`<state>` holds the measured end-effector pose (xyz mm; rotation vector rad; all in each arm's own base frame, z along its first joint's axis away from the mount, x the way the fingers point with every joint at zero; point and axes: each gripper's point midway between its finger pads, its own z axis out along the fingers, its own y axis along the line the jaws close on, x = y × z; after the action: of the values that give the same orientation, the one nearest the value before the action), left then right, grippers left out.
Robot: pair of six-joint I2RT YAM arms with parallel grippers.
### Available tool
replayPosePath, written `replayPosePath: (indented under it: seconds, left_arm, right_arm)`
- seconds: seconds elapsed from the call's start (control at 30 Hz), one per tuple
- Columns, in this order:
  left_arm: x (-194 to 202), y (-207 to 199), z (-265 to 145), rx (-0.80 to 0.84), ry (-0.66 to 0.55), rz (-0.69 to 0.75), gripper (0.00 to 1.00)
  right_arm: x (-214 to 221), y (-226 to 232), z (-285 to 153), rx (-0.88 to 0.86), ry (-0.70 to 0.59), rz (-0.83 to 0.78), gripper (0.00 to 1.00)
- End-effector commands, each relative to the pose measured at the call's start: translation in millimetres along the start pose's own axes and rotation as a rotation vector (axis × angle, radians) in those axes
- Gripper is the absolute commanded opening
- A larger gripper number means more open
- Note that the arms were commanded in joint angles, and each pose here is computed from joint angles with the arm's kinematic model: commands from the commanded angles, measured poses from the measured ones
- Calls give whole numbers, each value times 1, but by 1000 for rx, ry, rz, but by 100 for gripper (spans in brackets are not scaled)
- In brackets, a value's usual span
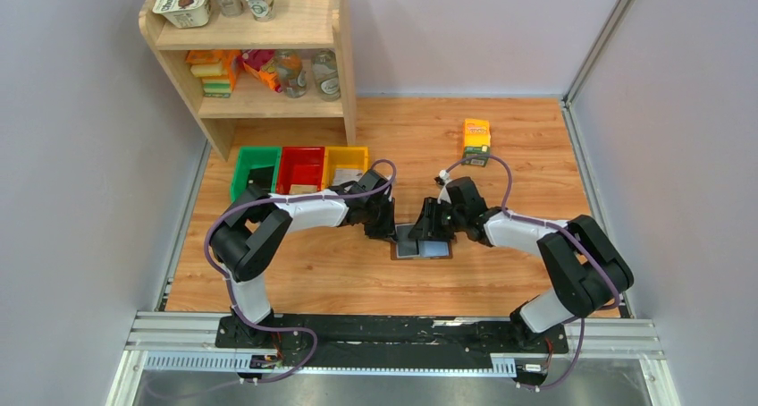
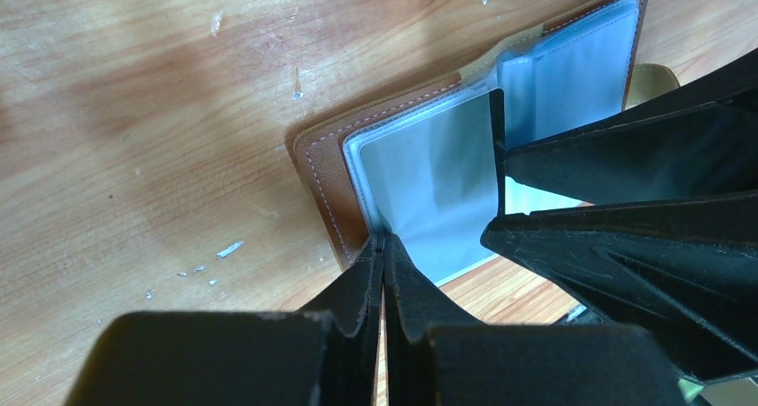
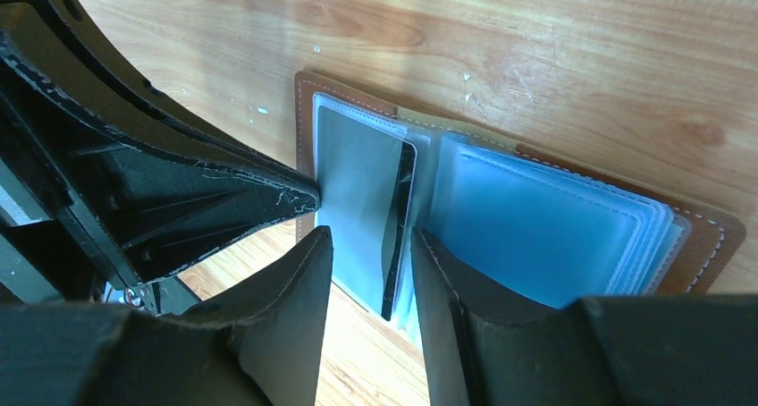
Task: Take the credit cards out of the card holder
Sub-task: Remove the credit card from the card holder.
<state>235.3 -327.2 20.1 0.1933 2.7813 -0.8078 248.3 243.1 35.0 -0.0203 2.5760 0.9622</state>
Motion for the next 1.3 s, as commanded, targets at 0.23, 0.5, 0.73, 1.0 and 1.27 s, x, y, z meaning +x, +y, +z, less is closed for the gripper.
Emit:
replayPosePath:
  seconds: [0.23,0.5,0.73,1.0,1.27]
  left_arm:
    - [24,26,2,-96,60,-10,3]
    - [29,33,4,-116,67,-13,3]
    - [28,33,4,-114,68,-12,3]
    - [30,37,2,-136,74,-3,2]
    - [34,49,-2,-189,80,6,2]
  right_arm:
    - [-4,42,-9,-275,-19,-32,42]
    - [-4,56,-14,-408,-12,-22,35]
    - [5,45,7,-392,63,29,33]
    - [18,45,19,-399,144,35,34]
    - [0,45,-5,-475,86,65,31]
